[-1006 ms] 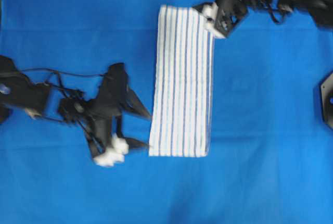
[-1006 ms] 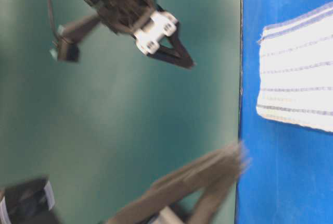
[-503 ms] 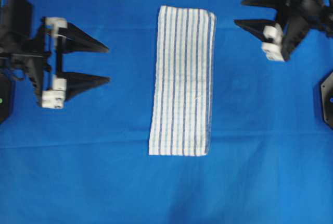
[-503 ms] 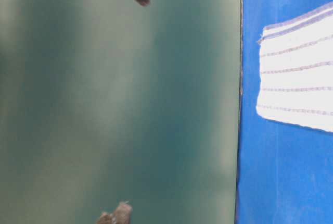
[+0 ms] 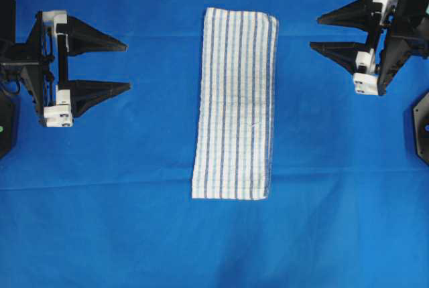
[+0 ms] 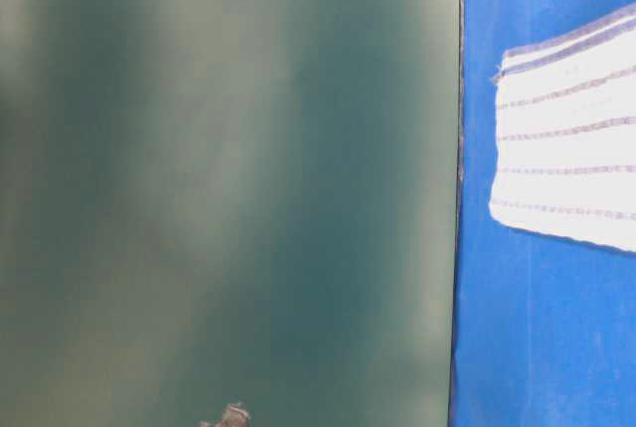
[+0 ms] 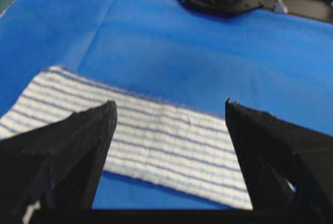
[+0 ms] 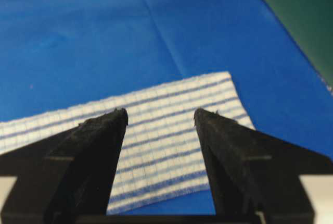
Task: Fold the blue towel.
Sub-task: 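Move both grippers to the strip's top corners and pinch them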
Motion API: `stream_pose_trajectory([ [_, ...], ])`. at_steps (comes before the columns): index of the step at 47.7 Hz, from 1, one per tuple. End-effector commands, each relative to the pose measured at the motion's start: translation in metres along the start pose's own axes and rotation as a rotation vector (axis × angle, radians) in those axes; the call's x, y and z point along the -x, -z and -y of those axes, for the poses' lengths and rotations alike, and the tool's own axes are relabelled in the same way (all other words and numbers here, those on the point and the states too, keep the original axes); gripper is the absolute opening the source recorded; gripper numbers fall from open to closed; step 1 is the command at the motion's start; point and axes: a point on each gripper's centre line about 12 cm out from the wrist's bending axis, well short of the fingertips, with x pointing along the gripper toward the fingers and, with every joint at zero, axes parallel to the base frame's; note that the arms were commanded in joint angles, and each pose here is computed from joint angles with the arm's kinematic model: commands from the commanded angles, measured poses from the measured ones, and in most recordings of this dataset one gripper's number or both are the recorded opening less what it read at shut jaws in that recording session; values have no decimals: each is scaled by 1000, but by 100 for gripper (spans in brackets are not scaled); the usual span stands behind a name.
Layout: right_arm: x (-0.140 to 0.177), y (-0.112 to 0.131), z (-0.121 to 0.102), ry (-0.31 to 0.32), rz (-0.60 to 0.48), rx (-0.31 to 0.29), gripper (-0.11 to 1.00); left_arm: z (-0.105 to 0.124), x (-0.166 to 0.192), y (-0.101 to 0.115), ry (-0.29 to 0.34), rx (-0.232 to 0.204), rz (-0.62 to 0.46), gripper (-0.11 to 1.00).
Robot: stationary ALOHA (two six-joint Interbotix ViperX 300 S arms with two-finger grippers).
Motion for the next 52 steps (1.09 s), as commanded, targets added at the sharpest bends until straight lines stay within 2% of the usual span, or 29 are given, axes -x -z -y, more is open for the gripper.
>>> stream_pose_trajectory([
  [1, -3, -10, 3, 8, 27, -5, 60, -5, -4, -9, -21, -2, 27, 78],
  [8, -17, -9, 24, 80, -7, -34, 60, -25, -20, -10, -93, 3, 22, 78],
  [14, -37, 0, 46, 146, -72, -62, 60, -49, -47, -6, -165, 3, -28, 79],
  [19, -61, 11, 63, 185, -141, -84, 60, -77, -77, 9, -233, 2, -106, 79],
  [24, -84, 30, 80, 216, -223, -108, 60, -105, -109, 34, -287, 28, -195, 79],
  [29, -104, 50, 91, 230, -288, -125, 60, -127, -138, 61, -321, 45, -270, 79],
  [36, -126, 70, 98, 228, -330, -139, 60, -150, -166, 86, -350, 61, -319, 79],
  [52, -148, 100, 102, 216, -376, -157, 60, -172, -197, 110, -371, 69, -333, 79],
])
